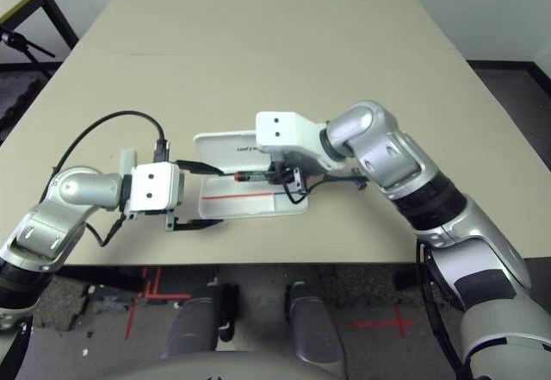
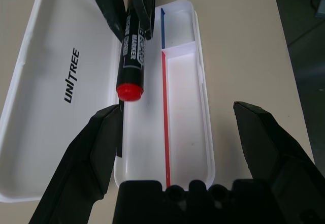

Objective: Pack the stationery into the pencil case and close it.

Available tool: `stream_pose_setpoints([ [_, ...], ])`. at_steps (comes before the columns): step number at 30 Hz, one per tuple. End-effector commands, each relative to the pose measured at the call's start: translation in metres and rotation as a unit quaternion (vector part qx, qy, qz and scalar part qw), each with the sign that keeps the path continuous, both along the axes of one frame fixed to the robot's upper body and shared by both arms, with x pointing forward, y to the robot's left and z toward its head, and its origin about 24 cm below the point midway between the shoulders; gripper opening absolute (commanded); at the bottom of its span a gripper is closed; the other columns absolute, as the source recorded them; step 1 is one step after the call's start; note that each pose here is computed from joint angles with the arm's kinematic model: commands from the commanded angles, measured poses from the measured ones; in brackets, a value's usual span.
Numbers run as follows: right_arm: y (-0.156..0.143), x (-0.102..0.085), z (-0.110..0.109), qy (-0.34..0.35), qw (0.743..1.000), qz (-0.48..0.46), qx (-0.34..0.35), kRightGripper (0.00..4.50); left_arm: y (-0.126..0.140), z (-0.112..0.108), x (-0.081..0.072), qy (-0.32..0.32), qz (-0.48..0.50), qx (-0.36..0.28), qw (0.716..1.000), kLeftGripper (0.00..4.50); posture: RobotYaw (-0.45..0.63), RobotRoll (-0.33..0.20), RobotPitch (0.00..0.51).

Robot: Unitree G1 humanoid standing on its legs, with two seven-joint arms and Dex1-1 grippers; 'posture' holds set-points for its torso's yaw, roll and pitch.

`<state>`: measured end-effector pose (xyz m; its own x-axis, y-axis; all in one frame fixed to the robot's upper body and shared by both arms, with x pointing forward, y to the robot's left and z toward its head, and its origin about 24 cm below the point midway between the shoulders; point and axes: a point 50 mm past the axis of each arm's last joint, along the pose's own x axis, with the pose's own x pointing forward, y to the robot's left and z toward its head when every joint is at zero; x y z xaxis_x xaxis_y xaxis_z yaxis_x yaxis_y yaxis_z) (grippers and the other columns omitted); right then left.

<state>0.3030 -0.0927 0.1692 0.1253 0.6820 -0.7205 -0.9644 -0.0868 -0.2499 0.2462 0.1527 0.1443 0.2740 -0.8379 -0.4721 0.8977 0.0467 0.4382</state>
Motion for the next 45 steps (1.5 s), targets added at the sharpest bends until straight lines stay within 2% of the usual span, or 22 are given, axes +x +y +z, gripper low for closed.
stream_pose_setpoints([
  [1,0.006,0.001,-0.005,-0.008,1.000,0.012,-0.008,0.51,-0.001,-0.002,-0.003,-0.001,0.000,0.010,1.000,4.50,0.10,0.000,0.124],
  [7,0.012,0.004,-0.012,-0.027,0.999,0.028,-0.003,0.51,0.001,-0.001,-0.003,-0.002,0.004,0.012,1.000,4.50,0.11,0.000,0.123],
  [13,0.008,0.007,-0.010,-0.033,0.999,0.029,0.004,2.70,0.001,-0.002,-0.003,-0.002,0.004,0.013,1.000,4.50,0.10,0.000,0.122],
  [18,-0.006,-0.004,0.000,-0.002,0.997,0.053,0.057,4.47,0.002,-0.003,-0.002,0.001,0.007,0.014,1.000,4.50,0.10,0.000,0.123],
  [23,-0.049,-0.013,0.020,0.029,0.993,0.031,0.114,4.47,0.006,-0.003,-0.003,0.002,0.016,0.016,1.000,4.50,0.11,0.000,0.124],
  [27,-0.087,-0.019,0.023,0.043,0.990,-0.006,0.133,4.47,0.008,-0.006,-0.004,0.002,0.020,0.018,1.000,4.50,0.11,0.000,0.123],
  [30,-0.105,-0.023,0.025,0.055,0.984,-0.039,0.163,4.47,0.011,-0.006,-0.004,0.002,0.024,0.019,1.000,4.50,0.10,0.000,0.123],
  [34,-0.114,-0.031,0.025,0.067,0.980,-0.049,0.180,4.47,0.013,-0.008,-0.004,0.003,0.027,0.021,0.999,4.50,0.09,0.000,0.123],
  [39,-0.108,-0.032,0.020,0.067,0.979,-0.049,0.186,4.47,0.016,-0.008,-0.004,0.005,0.033,0.020,0.999,4.50,0.08,0.000,0.124],
  [45,-0.104,-0.030,0.014,0.065,0.979,-0.048,0.184,4.47,0.030,0.000,-0.005,0.010,0.125,0.007,0.992,4.50,0.09,0.000,0.129],
])
